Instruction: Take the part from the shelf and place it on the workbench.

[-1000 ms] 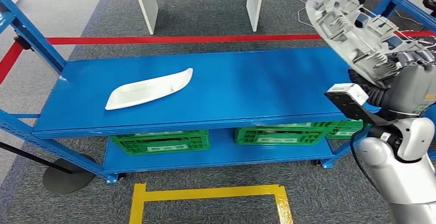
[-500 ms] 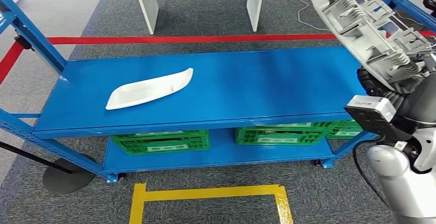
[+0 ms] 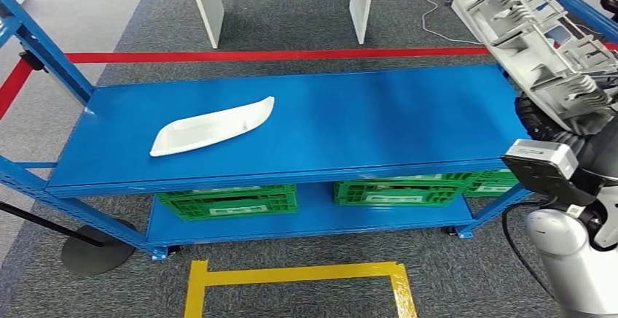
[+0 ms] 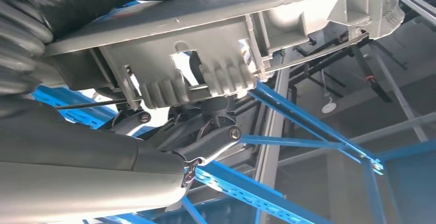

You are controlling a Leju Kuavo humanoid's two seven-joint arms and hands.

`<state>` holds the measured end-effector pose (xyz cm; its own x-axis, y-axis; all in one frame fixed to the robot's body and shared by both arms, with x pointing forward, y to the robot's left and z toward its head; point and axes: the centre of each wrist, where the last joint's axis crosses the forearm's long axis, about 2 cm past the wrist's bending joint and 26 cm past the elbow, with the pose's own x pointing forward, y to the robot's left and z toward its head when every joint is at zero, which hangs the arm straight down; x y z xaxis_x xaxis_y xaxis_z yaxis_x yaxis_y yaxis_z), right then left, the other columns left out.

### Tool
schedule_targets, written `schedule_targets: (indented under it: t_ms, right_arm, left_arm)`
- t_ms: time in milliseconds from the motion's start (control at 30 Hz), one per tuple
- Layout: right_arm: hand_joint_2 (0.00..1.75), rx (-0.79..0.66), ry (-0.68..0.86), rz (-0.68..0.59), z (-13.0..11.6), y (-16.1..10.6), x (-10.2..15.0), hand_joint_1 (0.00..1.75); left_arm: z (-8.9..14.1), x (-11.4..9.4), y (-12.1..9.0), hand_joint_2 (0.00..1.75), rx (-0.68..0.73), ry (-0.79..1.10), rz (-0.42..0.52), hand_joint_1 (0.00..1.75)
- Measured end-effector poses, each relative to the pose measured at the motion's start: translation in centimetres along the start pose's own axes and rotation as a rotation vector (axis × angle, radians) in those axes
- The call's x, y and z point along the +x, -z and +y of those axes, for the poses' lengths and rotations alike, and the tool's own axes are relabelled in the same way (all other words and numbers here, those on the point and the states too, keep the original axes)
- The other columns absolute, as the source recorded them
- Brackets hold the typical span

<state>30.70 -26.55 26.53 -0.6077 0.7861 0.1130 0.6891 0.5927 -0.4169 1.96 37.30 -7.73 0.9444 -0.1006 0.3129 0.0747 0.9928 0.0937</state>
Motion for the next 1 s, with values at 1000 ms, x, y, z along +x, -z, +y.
schedule_targets:
  t_ms: [1000]
  right_arm:
    - [1.75,-0.023,0.061,0.015,-0.4,0.1,-0.1,1.75]
  left_arm:
    - [1.0,0.3,0.0,1.75,0.009,0.013,-0.012,0.0]
